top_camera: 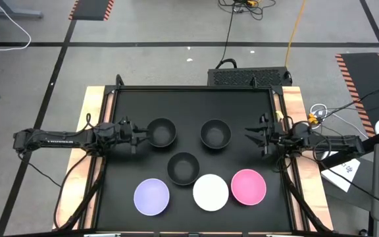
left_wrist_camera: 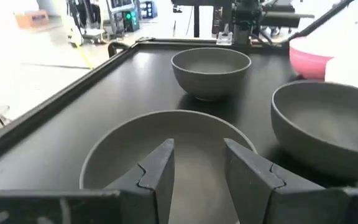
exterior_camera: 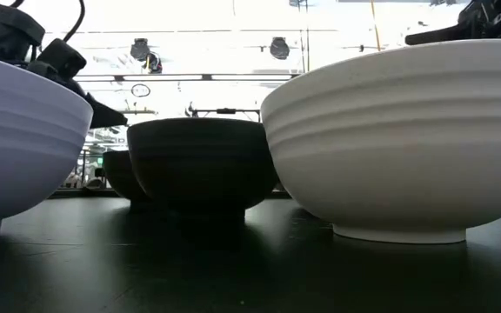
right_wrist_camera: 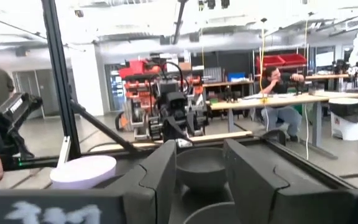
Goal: Nest bowls inside each other
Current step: Stack the top right black bowl on top of the bottom black bowl
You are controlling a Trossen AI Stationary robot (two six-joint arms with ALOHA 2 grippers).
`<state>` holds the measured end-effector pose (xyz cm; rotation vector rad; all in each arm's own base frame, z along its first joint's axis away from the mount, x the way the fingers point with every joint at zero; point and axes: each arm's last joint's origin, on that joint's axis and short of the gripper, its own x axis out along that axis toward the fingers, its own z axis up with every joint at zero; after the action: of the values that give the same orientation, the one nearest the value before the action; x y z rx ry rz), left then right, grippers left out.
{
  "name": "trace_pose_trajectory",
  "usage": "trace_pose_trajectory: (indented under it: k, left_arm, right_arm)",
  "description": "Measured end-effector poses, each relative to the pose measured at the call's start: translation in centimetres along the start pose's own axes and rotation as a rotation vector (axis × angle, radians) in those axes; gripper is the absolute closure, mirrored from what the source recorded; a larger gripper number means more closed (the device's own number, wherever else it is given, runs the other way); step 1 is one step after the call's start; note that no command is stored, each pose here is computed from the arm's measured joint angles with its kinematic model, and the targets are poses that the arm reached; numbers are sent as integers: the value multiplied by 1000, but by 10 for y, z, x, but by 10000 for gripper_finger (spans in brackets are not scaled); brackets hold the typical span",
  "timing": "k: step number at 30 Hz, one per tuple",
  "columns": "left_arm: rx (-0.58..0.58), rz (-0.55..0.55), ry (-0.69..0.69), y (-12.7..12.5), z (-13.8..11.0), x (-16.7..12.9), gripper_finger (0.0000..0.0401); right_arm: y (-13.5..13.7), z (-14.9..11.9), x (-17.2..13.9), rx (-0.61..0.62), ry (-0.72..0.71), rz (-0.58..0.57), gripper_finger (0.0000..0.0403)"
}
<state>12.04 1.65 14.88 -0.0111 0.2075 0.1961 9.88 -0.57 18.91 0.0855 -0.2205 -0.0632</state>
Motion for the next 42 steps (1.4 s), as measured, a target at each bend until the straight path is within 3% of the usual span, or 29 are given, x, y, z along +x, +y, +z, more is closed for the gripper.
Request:
trace_pose_trajectory:
  k: [8, 14, 21, 29, 37, 42]
  left_arm:
    - [4, 2, -80, 0, 8, 0, 265]
    - [70, 9, -160, 0, 15, -1, 265]
    - [103, 11, -267, 0, 26, -3, 265]
    - [135, -15, -355, -1, 33, -6, 265]
    - [267, 10, -378, -1, 35, -7, 265]
    - [266, 20, -418, -1, 39, -8, 265]
  right_arm:
    - [0, 5, 0, -145, -49, -2, 277]
    - [1, 8, 0, -215, -85, -4, 277]
    - [1, 10, 0, -215, -103, -4, 277]
    - [1, 15, -1, -34, -153, 11, 277]
    - [1, 12, -1, -75, -127, 6, 277]
    - [1, 12, -1, -98, -123, 3, 277]
